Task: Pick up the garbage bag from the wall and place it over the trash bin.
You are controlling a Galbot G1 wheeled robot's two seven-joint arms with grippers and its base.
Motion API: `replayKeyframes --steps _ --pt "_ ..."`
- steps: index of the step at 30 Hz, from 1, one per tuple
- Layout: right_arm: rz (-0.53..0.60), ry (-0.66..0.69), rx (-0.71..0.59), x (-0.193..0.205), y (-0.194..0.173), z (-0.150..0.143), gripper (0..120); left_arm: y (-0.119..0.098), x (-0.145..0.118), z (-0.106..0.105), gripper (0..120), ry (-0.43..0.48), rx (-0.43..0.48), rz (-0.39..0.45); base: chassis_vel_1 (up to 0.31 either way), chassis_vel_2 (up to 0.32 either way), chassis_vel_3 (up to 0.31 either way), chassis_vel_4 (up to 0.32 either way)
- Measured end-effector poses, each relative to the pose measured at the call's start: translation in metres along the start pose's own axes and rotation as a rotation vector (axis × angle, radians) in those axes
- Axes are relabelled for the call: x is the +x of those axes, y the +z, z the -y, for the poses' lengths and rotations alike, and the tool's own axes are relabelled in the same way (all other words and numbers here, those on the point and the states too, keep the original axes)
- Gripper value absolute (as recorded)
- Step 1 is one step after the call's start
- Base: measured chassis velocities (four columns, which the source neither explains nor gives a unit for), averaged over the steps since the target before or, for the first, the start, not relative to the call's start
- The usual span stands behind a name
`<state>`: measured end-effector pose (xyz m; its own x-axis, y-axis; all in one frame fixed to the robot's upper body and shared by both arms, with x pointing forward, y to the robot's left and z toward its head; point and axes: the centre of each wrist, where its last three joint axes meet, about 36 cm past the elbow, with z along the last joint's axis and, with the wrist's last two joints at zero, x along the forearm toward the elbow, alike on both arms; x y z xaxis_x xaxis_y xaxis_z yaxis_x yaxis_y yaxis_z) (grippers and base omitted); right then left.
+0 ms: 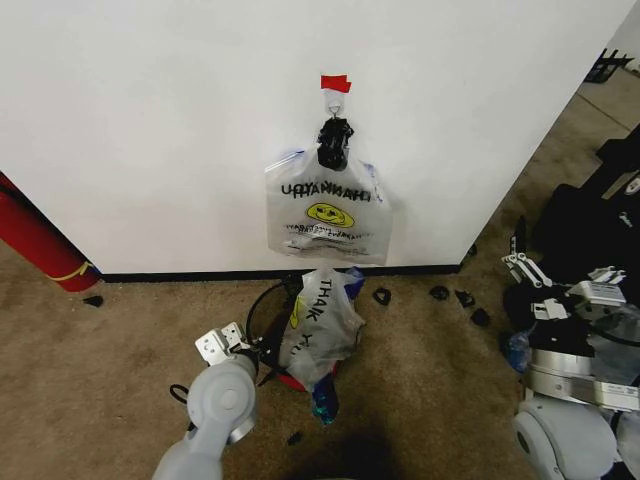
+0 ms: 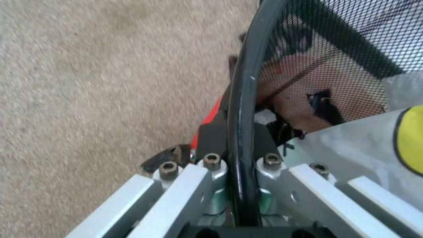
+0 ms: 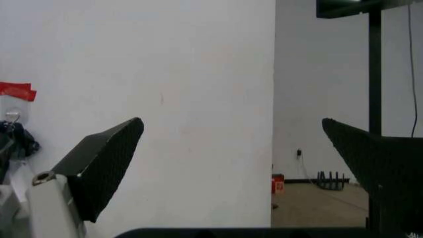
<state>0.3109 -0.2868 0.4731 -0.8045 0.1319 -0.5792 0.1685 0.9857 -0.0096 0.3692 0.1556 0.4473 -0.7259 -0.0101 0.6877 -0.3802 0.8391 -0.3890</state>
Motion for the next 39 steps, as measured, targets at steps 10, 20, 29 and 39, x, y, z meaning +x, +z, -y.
replayKeyframes --steps 10,20,29,39 --pt "-0.003 -0.002 -0.004 0.002 0.000 -0.001 100 0.024 0.005 -0.001 0 -0.001 -0.069 0.007 0.000 0.000 0.000 0.000" --pt "-0.021 -0.006 -0.009 0.005 0.009 -0.005 100 0.013 0.028 0.000 34 0.044 -0.091 0.112 0.000 0.000 0.000 0.000" --pt "-0.074 0.014 0.031 0.006 0.044 0.006 100 0.017 0.061 -0.015 68 0.509 -0.485 0.500 0.000 0.000 0.000 0.000" --pt "-0.115 0.030 0.149 -0.009 0.077 0.024 100 0.047 0.028 -0.019 99 0.975 -0.896 0.369 0.000 0.000 0.000 0.000"
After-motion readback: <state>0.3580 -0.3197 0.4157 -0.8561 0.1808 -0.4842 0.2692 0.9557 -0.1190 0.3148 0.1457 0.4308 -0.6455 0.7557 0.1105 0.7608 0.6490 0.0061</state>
